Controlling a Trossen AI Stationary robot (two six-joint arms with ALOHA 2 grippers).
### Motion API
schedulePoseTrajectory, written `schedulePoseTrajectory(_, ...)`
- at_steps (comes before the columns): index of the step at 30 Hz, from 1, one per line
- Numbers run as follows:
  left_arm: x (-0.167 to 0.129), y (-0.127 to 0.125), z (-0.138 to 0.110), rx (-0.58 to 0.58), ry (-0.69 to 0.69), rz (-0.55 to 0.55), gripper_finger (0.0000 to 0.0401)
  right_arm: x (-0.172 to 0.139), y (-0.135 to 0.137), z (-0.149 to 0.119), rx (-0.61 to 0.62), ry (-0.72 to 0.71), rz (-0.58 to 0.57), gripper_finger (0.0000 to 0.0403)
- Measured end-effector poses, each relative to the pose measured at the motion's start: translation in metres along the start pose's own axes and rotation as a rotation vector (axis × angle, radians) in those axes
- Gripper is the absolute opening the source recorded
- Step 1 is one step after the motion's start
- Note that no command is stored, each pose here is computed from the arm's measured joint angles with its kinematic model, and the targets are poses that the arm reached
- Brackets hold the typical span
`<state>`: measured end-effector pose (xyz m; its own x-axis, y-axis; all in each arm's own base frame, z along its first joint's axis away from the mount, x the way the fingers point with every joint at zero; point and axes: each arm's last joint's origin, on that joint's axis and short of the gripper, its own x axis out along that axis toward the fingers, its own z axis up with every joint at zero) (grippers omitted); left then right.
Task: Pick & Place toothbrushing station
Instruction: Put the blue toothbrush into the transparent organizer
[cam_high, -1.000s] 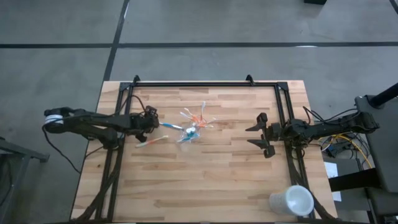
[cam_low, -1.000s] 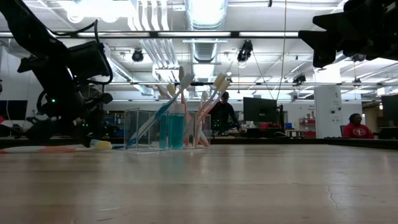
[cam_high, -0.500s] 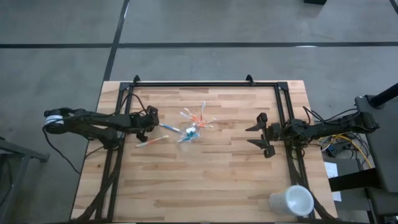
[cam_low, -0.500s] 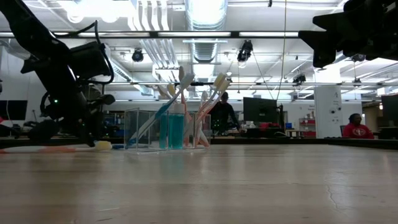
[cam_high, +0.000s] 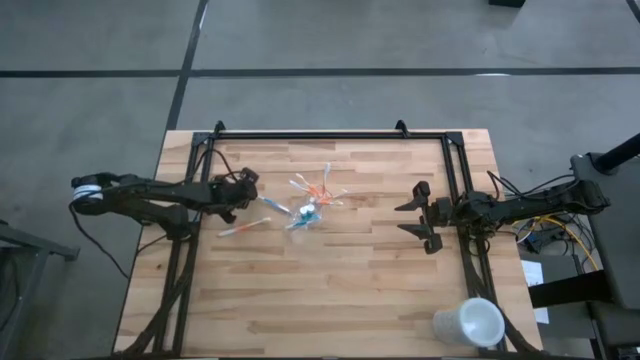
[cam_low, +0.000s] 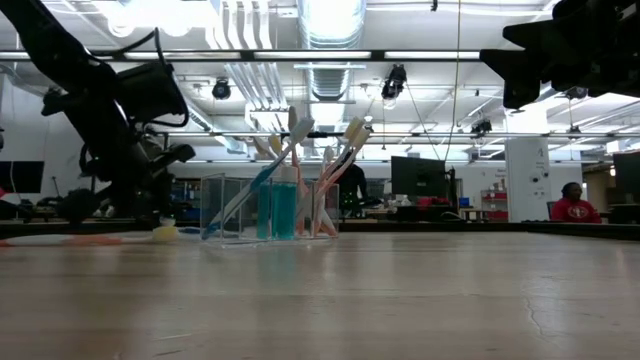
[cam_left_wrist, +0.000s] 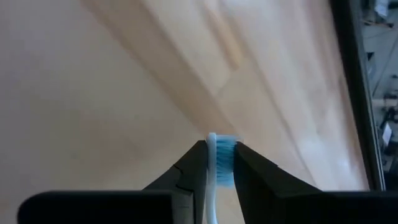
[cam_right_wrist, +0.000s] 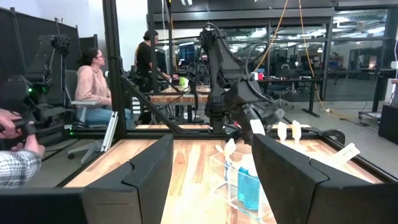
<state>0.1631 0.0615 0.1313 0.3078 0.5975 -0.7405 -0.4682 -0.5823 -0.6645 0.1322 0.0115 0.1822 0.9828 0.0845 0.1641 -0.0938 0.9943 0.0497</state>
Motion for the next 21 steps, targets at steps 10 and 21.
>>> schedulePoseTrajectory(10, -0.005, -0.015, -0.003, 0.175, -0.058, -0.067, 0.0073, 0.000, 0.000, 0.000, 0.001, 0.000, 0.000, 0.0215)
schedulePoseTrajectory(21, -0.020, -0.043, -0.007, 0.462, -0.141, -0.161, 0.0073, 0.000, 0.000, 0.000, 0.000, -0.001, 0.000, 0.0215)
